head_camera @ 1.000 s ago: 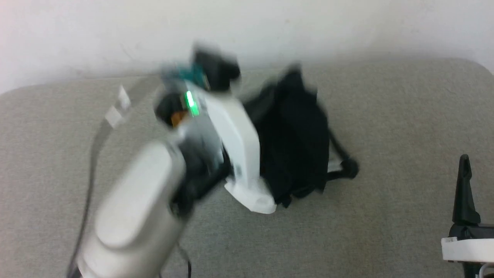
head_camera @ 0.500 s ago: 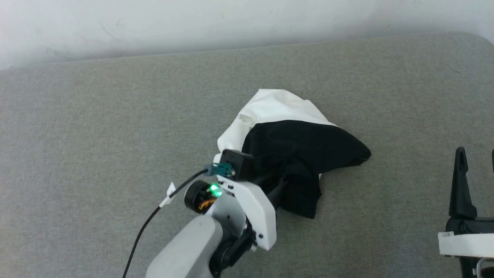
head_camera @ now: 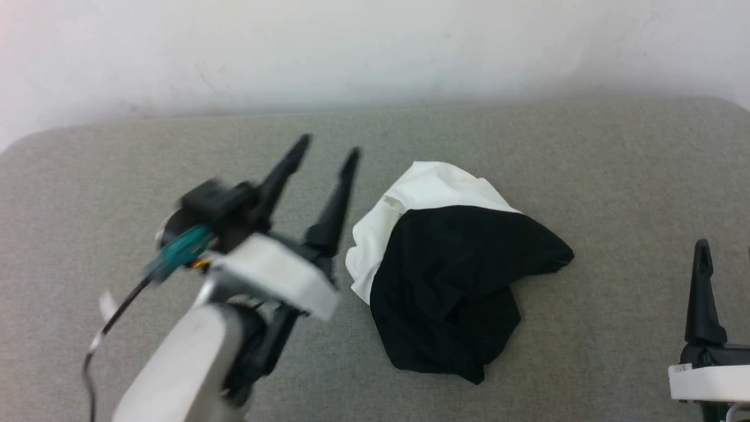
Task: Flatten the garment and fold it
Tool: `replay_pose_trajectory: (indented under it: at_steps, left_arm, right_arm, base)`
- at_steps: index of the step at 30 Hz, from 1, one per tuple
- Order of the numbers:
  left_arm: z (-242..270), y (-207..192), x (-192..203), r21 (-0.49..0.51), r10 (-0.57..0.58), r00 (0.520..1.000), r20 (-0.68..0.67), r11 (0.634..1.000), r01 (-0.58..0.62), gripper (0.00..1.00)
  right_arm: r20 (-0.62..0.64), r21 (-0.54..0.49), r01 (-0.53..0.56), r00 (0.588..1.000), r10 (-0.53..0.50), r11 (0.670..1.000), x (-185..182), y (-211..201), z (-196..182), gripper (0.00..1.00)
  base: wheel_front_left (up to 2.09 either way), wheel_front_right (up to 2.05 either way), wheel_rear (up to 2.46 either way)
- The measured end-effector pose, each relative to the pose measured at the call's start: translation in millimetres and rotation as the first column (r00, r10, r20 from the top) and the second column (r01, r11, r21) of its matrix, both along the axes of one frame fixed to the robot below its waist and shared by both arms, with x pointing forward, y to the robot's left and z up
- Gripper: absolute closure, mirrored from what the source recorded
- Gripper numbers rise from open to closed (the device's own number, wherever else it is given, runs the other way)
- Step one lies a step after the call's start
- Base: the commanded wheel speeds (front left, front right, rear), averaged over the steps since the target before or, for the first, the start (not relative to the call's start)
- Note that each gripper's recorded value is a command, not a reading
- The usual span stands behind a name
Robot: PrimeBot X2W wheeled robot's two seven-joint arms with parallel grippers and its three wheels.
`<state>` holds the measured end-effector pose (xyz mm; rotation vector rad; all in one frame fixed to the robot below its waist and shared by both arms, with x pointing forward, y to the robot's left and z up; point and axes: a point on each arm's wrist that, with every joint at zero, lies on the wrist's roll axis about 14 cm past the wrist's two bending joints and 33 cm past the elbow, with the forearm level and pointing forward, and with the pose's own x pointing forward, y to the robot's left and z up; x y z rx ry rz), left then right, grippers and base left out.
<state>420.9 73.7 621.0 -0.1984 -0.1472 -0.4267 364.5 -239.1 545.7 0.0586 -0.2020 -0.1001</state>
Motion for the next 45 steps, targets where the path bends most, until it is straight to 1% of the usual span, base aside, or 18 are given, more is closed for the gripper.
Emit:
replay_pose_trajectory:
  at_steps: [3, 6, 10, 13, 16, 17, 20, 25, 28, 31, 35, 38, 41, 45]
  left_arm:
    - [8, 26, -18, -0.017, 0.073, 0.995, 0.067, 0.997, -0.072, 0.0]
    - [-4, 54, -37, -0.022, 0.165, 0.984, 0.069, 0.986, -0.164, 0.0]
    - [-28, 87, -66, -0.02, 0.287, 0.956, 0.055, 0.958, -0.286, 0.0]
    - [-51, 107, -85, 0.003, 0.372, 0.928, 0.014, 0.928, -0.372, 0.0]
    - [-76, 119, -104, 0.051, 0.429, 0.902, -0.046, 0.903, -0.427, 0.0]
    - [-82, 122, -108, 0.042, 0.448, 0.891, -0.073, 0.894, -0.446, 0.0]
    - [-86, 125, -113, 0.015, 0.48, 0.872, -0.099, 0.877, -0.481, 0.0]
    - [-81, 127, -110, 0.006, 0.483, 0.872, -0.074, 0.875, -0.484, 0.0]
    - [-78, 126, -104, -0.005, 0.482, 0.874, -0.063, 0.876, -0.483, 0.0]
    - [-79, 123, -98, -0.014, 0.47, 0.88, -0.067, 0.882, -0.472, 0.0]
    - [-89, 119, -90, -0.015, 0.459, 0.883, -0.095, 0.887, -0.462, 0.0]
    - [-97, 117, -84, -0.016, 0.456, 0.882, -0.121, 0.887, -0.461, 0.0]
    - [-105, 115, -80, -0.018, 0.455, 0.879, -0.143, 0.887, -0.462, 0.0]
    - [-115, 119, -79, -0.013, 0.471, 0.865, -0.172, 0.877, -0.48, 0.0]
  right_arm:
    - [0.007, 0.002, -0.011, 1.0, 0.011, 1.0, -3, 3, 2, 0.0]
    - [0.004, 0.002, -0.021, 1.0, 0.021, 1.0, -7, 6, 2, 0.0]
    - [-0.006, 0.003, -0.03, 1.0, 0.03, 1.0, -12, 9, 1, 0.0]
    - [-0.015, 0.004, -0.034, 0.999, 0.034, 0.999, -16, 10, -2, 0.0]
    - [-0.037, 0.01, -0.042, 0.998, 0.042, 0.999, -20, 12, -8, 0.0]
    - [-0.048, 0.012, -0.047, 0.998, 0.047, 0.999, -20, 14, -11, 0.0]
    - [-0.066, 0.014, -0.062, 0.996, 0.063, 0.998, -20, 18, -16, 0.0]
    - [-0.064, 0.013, -0.093, 0.994, 0.094, 0.996, -10, 28, -12, 0.0]
    - [-0.043, 0.006, -0.137, 0.99, 0.137, 0.991, 7, 44, 0, 0.0]
    - [-0.02, 0.008, -0.21, 0.977, 0.21, 0.978, 29, 69, 17, 0.0]
    - [-0.07, -0.007, -0.325, 0.944, 0.323, 0.946, 59, 112, 30, 0.0]
    - [-0.169, 0.002, -0.4, 0.903, 0.394, 0.917, 80, 139, 24, 0.0]
    - [-0.324, 0.015, -0.47, 0.833, 0.449, 0.882, 96, 158, 2, 0.0]
    - [-0.539, 0.017, -0.562, 0.692, 0.481, 0.827, 104, 180, -41, 0.0]
  base:
    - [0.0, 0.0, 0.0]
    - [0.0, 0.0, 0.0]
    - [0.0, 0.0, 0.0]
    - [0.0, 0.0, 0.0]
    - [0.0, 0.0, 0.0]
    - [0.0, 0.0, 0.0]
    - [0.0, 0.0, 0.0]
    - [0.0, 0.0, 0.0]
    - [0.0, 0.0, 0.0]
    - [0.0, 0.0, 0.0]
    - [0.0, 0.0, 0.0]
    - [0.0, 0.0, 0.0]
    - [0.0, 0.0, 0.0]
    - [0.0, 0.0, 0.0]
